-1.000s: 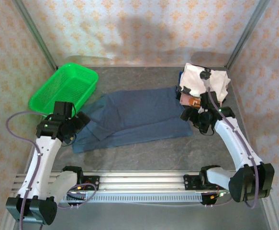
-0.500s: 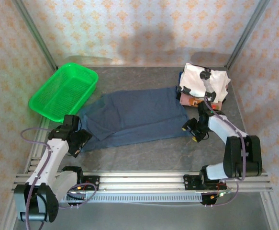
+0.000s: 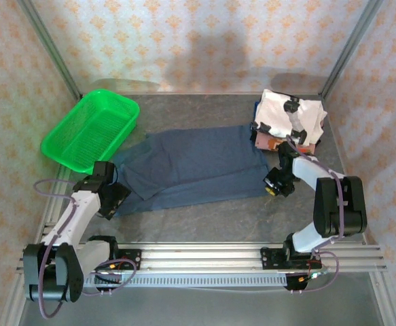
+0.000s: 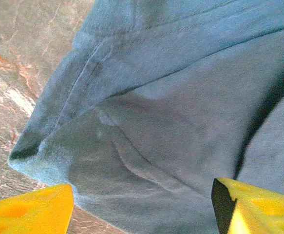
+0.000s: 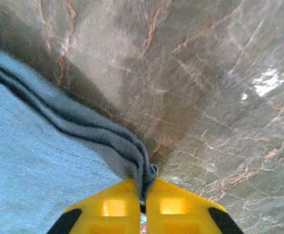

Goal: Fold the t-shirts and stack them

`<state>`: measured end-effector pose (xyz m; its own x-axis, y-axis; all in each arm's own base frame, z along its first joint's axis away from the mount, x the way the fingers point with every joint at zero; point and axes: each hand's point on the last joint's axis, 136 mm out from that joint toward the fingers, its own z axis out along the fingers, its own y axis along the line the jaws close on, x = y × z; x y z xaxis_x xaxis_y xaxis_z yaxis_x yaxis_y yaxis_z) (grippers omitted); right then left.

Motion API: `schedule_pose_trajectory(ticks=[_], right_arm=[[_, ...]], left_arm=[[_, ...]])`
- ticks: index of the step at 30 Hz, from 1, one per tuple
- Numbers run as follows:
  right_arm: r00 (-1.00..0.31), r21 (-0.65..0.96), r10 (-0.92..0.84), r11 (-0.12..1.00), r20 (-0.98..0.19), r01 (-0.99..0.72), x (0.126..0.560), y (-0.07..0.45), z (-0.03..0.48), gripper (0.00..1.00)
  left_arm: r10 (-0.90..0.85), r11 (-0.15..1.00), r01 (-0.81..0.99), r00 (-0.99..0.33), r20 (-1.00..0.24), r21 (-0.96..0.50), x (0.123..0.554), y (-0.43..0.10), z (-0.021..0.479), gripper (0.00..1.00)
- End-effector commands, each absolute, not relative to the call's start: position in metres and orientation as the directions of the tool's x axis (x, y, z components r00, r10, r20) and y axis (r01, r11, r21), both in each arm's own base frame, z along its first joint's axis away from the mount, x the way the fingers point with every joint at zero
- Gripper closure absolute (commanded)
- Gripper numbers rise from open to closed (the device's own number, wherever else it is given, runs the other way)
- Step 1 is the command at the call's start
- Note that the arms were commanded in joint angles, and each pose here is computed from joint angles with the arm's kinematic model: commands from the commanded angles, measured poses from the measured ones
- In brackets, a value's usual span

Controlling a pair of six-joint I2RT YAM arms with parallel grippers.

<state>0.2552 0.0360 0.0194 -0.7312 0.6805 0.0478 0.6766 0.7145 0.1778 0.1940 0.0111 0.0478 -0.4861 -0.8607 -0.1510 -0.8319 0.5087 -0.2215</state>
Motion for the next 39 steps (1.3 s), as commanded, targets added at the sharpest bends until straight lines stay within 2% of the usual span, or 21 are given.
schedule_pose_trajectory(ticks=[1,9,11,12,13,14,18,20,24,25,26,31,39], right_arm=[[-0.746,0.069,0.666,0.745,-0.012,0.664,0.242,0.015,0.022,0.96],[-0.738,0.015,0.675,0.738,-0.013,0.675,0.206,0.007,0.023,0.95],[-0.733,0.031,0.680,0.733,-0.007,0.679,0.207,0.010,0.023,0.91],[-0.732,0.042,0.681,0.732,-0.005,0.680,0.208,0.012,0.025,0.85],[-0.734,0.055,0.680,0.733,-0.008,0.678,0.211,0.013,0.028,0.71],[-0.736,0.068,0.676,0.736,-0.017,0.674,0.214,0.014,0.033,0.62],[-0.771,0.198,0.631,0.768,-0.079,0.609,0.233,0.025,0.062,0.38],[-0.786,0.297,0.606,0.779,-0.125,0.553,0.245,0.036,0.082,0.28],[-0.801,0.443,0.561,0.785,-0.211,0.433,0.260,0.054,0.119,0.21],[-0.806,0.470,0.546,0.787,-0.230,0.399,0.262,0.058,0.128,0.05],[-0.809,0.501,0.532,0.786,-0.251,0.361,0.264,0.064,0.136,0.01],[-0.790,0.603,0.503,0.767,-0.351,0.219,0.268,0.083,0.168,0.01],[-0.808,0.629,0.482,0.754,-0.337,0.188,0.261,0.094,0.170,0.01]], left_arm=[[-0.840,0.540,-0.806,-0.500,-0.211,-0.243,0.200,0.013,0.066,0.24],[-0.848,0.528,-0.774,-0.497,-0.182,-0.350,0.195,-0.014,0.081,0.24],[-0.852,0.517,-0.760,-0.499,-0.156,-0.393,0.199,-0.025,0.084,0.24],[-0.851,0.517,-0.754,-0.504,-0.149,-0.405,0.200,-0.030,0.086,0.24],[-0.847,0.522,-0.745,-0.512,-0.146,-0.416,0.203,-0.035,0.088,0.24],[-0.842,0.526,-0.735,-0.521,-0.140,-0.429,0.206,-0.041,0.090,0.25],[-0.823,0.534,-0.713,-0.562,-0.086,-0.455,0.216,-0.068,0.089,0.30],[-0.807,0.559,-0.712,-0.584,-0.082,-0.425,0.216,-0.075,0.085,0.31],[-0.820,0.536,-0.731,-0.570,-0.053,-0.422,0.219,-0.084,0.070,0.36],[-0.822,0.532,-0.735,-0.567,-0.049,-0.420,0.220,-0.085,0.067,0.36],[-0.824,0.528,-0.739,-0.565,-0.042,-0.419,0.221,-0.087,0.064,0.37],[-0.830,0.513,-0.758,-0.558,-0.007,-0.403,0.227,-0.094,0.047,0.40],[-0.826,0.529,-0.776,-0.564,0.002,-0.343,0.228,-0.095,0.035,0.46]])
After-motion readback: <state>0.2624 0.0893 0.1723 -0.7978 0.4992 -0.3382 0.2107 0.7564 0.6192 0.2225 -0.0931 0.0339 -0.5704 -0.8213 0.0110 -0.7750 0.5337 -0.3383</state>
